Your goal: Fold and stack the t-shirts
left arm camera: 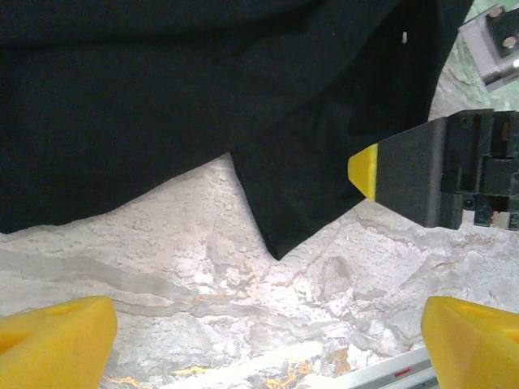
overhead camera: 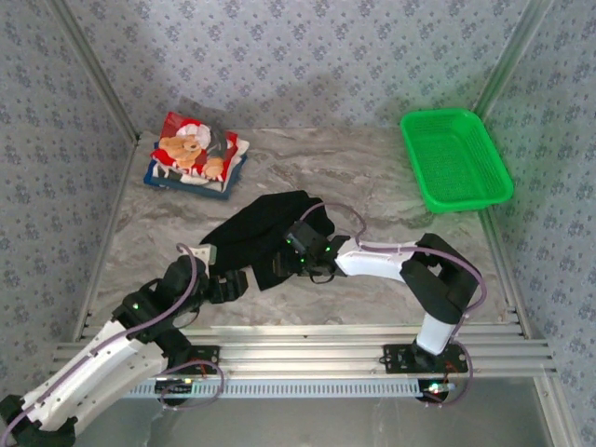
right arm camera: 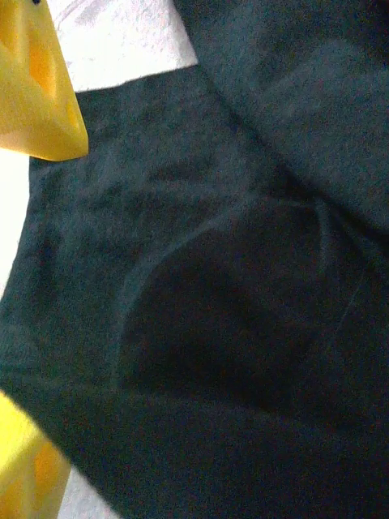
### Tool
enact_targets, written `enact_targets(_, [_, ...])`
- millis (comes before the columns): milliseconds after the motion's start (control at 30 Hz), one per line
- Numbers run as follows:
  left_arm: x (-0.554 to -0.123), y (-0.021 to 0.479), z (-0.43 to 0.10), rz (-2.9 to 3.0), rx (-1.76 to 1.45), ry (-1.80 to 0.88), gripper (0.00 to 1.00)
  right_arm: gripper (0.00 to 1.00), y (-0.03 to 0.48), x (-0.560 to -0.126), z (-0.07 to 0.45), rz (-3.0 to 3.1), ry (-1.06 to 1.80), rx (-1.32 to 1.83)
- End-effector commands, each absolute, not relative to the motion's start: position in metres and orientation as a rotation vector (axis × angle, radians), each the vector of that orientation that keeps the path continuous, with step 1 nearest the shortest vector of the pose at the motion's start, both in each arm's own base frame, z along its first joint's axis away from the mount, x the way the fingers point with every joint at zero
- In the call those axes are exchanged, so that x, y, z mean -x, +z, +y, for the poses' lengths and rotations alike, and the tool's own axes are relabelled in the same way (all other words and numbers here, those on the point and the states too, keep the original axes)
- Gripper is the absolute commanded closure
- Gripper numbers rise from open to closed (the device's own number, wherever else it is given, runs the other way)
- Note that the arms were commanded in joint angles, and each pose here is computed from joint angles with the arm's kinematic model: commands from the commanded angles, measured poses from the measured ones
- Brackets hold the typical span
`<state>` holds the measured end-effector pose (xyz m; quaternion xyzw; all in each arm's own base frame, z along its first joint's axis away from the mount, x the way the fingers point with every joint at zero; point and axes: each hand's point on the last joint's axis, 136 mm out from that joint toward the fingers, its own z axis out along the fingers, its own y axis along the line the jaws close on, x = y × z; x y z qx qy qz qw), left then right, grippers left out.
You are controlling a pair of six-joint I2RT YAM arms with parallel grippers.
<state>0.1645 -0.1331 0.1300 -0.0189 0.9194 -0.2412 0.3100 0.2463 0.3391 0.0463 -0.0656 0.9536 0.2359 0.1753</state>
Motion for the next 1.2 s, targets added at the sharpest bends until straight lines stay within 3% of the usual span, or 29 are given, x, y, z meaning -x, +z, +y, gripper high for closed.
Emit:
enact_targets(0, [-0.173,0.136,-0.133,2.383,0.08,-0.629,0.03,0.3,0.052,-0.259,0.349,2.681,0.713,0.148])
enact_targets(133, [-0.175,0.136,-0.128,2.373,0.107,-0.617,0.02,0.38,0.035,-0.265,0.344,2.728,0.664,0.118])
enact_targets(367, [-0.176,0.136,-0.118,2.372,0.142,-0.596,0.02,0.78,0.042,-0.266,0.322,2.721,0.641,0.068])
enact_targets(567, [-0.173,0.13,-0.113,2.392,0.155,-0.583,0.02,0.9,0.073,-0.245,0.265,2.753,0.58,0.166])
enact_targets(800, [-0.182,0.122,-0.127,2.399,0.157,-0.636,0.03,0.92,0.084,-0.228,0.203,2.816,0.619,0.189])
enact_targets(1067, [-0.186,0.118,-0.141,2.418,0.131,-0.689,0.03,0.83,0.07,-0.25,0.158,2.879,0.529,0.105])
enact_targets(1100, [-0.186,0.116,-0.144,2.426,0.126,-0.704,0.03,0.81,0.066,-0.254,0.154,2.887,0.517,0.092])
enact_targets(1167, [-0.185,0.11,-0.15,2.441,0.117,-0.739,0.04,0.65,0.062,-0.264,0.149,2.889,0.491,0.068])
